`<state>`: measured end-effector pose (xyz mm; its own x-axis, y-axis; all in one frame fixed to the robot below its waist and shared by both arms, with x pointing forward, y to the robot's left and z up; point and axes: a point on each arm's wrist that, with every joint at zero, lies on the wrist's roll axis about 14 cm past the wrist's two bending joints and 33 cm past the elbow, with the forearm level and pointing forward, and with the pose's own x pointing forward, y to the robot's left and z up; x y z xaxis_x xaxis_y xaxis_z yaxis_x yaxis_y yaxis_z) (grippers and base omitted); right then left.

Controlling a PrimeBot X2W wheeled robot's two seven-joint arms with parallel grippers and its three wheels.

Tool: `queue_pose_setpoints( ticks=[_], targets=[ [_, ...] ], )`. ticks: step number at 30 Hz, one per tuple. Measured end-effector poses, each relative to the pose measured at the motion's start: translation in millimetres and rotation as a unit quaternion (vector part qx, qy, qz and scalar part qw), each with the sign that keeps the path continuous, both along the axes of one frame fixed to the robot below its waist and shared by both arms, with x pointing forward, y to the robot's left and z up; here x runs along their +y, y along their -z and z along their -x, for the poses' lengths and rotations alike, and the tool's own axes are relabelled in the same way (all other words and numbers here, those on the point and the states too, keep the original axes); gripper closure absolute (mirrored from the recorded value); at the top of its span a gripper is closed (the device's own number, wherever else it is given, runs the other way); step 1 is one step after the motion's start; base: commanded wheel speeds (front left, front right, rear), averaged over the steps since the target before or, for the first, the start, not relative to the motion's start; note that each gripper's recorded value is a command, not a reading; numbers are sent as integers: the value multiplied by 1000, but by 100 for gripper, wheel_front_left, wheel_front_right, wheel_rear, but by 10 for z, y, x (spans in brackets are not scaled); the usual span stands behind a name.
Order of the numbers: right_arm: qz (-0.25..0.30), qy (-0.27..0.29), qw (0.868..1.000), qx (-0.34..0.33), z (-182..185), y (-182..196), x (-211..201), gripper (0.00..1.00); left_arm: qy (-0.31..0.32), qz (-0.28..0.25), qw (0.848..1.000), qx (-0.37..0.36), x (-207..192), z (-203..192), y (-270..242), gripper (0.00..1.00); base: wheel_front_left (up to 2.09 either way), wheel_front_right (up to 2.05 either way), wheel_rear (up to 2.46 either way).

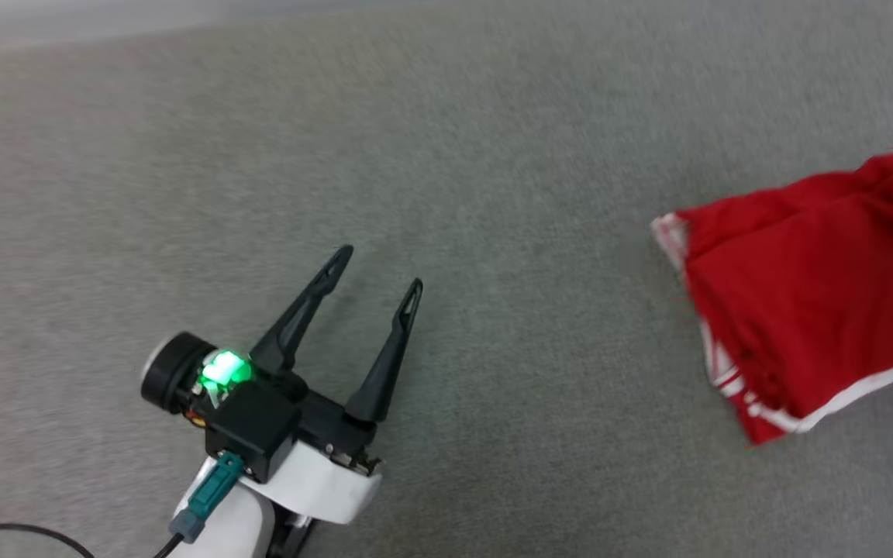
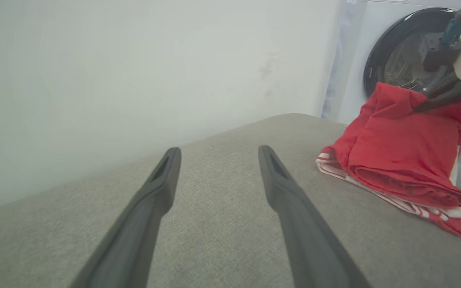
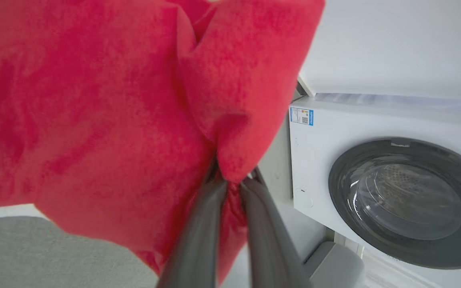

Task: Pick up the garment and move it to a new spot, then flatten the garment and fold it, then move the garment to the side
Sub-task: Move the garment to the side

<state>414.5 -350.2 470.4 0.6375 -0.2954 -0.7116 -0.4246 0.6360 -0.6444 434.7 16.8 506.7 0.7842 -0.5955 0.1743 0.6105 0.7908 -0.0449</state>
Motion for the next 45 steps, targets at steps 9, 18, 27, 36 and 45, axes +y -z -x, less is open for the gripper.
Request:
queue_pose_setpoints(
  ticks=[9, 18, 27, 36, 45],
  targets=[
    [62, 112, 992, 23, 179, 282, -1106, 100, 60, 11, 998, 34, -283, -235, 507, 0, 0, 0, 0],
    [92, 173, 981, -2, 197, 400, -1706, 100, 56, 14, 997, 57, -202, -376, 846, 0, 0, 0, 0],
    [74, 182, 980, -30, 46, 570, -1688, 0, 42, 14, 998, 54, -116, -428, 876, 0, 0, 0, 0],
    [51, 133, 981, -133, -238, 24, -1463, 0, 4, 24, 999, 35, -24, -411, 525, 0, 0, 0, 0],
    [-69, 24, 935, -348, -565, -927, -595, 0, -88, 13, 996, 8, 419, -221, 39, 0, 0, 0, 0]
  ],
)
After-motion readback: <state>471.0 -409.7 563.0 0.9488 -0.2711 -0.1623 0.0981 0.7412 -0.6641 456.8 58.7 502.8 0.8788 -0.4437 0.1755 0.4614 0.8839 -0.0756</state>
